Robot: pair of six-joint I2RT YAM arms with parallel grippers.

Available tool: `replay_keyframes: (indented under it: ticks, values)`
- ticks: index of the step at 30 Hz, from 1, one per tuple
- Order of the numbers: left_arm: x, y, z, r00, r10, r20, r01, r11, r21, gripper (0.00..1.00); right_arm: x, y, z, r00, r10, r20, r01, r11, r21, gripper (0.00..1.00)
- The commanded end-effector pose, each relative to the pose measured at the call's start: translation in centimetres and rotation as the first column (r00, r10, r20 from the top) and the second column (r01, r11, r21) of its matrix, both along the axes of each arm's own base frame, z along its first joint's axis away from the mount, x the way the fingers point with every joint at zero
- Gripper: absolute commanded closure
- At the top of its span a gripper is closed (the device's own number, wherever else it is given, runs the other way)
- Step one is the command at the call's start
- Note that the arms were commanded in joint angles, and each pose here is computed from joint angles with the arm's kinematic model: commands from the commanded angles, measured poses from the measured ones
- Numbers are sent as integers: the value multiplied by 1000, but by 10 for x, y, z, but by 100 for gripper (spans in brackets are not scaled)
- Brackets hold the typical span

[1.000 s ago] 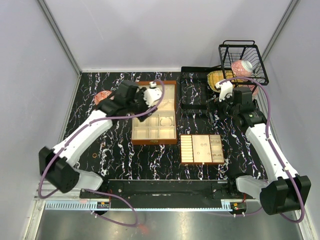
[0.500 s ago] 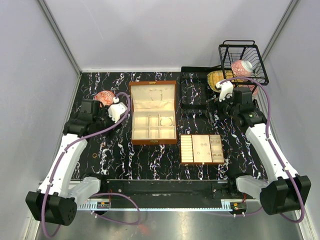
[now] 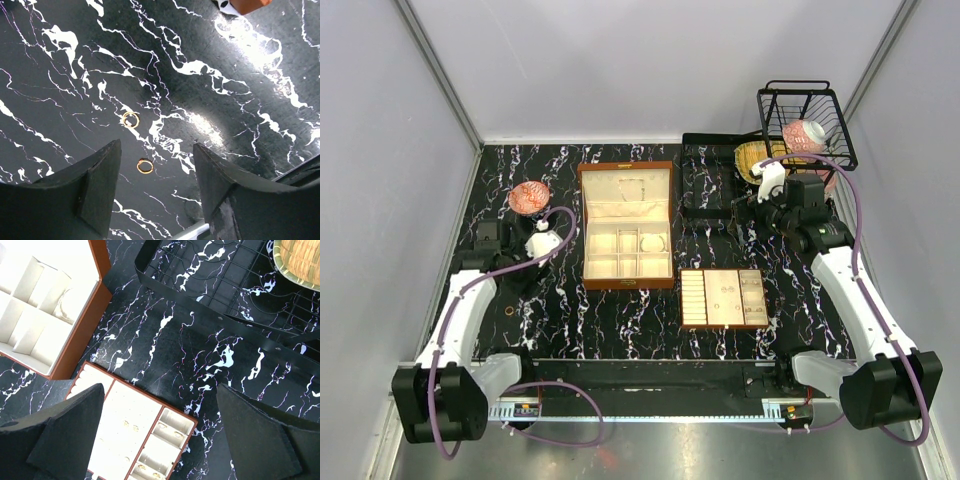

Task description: Organize the mixed jewelry

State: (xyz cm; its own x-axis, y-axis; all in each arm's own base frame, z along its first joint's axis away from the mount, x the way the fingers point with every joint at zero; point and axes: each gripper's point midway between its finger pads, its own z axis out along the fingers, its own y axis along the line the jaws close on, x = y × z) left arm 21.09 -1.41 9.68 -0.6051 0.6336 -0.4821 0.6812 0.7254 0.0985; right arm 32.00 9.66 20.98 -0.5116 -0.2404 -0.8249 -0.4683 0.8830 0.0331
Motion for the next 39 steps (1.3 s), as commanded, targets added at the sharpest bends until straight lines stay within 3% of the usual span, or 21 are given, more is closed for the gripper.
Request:
replay_keyframes:
  ticks: [1, 10, 26, 39]
  values:
    - [15, 12, -5, 998, -49, 38, 47, 998, 48, 38, 3, 5, 15, 1000, 13, 20, -13, 1000, 24, 0]
    - [24, 24, -23, 996, -86, -26, 87, 996, 35, 40, 9, -2, 4, 1000, -13, 2, 13, 1000, -15, 0]
    - [17, 30, -49, 995, -90, -49, 93, 994, 59, 57, 12, -3, -8, 1000, -8, -25, 8, 999, -35, 0]
    - [17, 33, -61, 992, -101, -72, 107, 991, 77, 62, 12, -4, -9, 1000, -9, -26, 8, 999, -42, 0]
